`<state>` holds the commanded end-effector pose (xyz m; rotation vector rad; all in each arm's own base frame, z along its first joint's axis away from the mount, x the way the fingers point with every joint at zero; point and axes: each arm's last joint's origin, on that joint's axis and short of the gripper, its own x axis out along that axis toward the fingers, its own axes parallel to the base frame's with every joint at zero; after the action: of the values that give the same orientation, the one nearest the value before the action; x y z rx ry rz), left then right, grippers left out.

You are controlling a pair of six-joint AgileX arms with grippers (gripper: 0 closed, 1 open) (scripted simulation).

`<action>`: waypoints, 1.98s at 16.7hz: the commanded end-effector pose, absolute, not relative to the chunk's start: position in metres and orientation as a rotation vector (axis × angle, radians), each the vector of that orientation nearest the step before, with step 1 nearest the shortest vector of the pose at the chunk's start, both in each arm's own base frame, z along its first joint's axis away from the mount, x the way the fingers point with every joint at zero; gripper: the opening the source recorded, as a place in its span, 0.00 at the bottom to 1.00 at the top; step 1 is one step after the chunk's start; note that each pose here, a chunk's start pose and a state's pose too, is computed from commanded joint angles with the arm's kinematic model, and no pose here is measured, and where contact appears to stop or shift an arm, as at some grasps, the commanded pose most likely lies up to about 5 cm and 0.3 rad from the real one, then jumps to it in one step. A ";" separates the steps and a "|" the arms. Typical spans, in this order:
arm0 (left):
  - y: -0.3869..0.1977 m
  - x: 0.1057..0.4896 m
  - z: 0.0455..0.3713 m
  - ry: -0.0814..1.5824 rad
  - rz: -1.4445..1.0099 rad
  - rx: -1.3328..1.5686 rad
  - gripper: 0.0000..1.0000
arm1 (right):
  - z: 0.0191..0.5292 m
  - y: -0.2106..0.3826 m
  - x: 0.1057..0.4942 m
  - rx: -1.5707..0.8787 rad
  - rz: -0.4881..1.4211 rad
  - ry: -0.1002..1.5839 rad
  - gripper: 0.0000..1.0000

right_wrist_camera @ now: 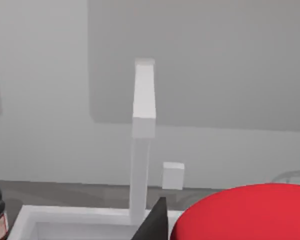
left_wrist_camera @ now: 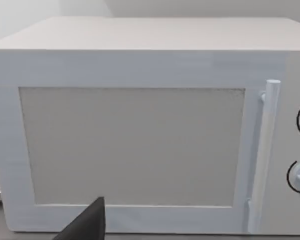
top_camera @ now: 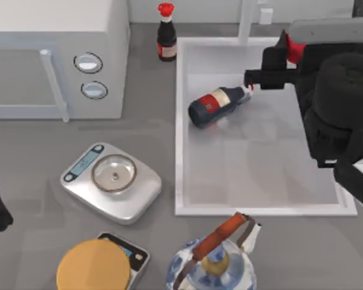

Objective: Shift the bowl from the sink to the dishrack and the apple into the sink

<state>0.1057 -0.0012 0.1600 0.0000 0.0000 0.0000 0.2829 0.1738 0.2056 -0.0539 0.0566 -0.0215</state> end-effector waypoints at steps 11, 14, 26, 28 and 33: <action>-0.001 0.106 0.160 0.000 0.000 0.000 1.00 | 0.201 0.186 0.274 0.000 -0.008 0.003 0.00; -0.001 0.106 0.160 0.000 0.000 0.000 1.00 | 0.172 0.192 0.279 -0.003 -0.007 0.006 0.00; -0.001 0.106 0.160 0.000 0.000 0.000 1.00 | 0.059 0.184 0.270 0.000 -0.010 0.000 0.00; -0.001 0.106 0.160 0.000 0.000 0.000 1.00 | 0.059 0.184 0.270 0.000 -0.010 0.000 0.00; -0.001 0.106 0.160 0.000 0.000 0.000 1.00 | 0.059 0.184 0.270 0.000 -0.010 0.000 0.30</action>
<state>0.1057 -0.0012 0.1600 0.0000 0.0000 0.0000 0.2703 0.1836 0.0590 0.0000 0.0000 -0.0100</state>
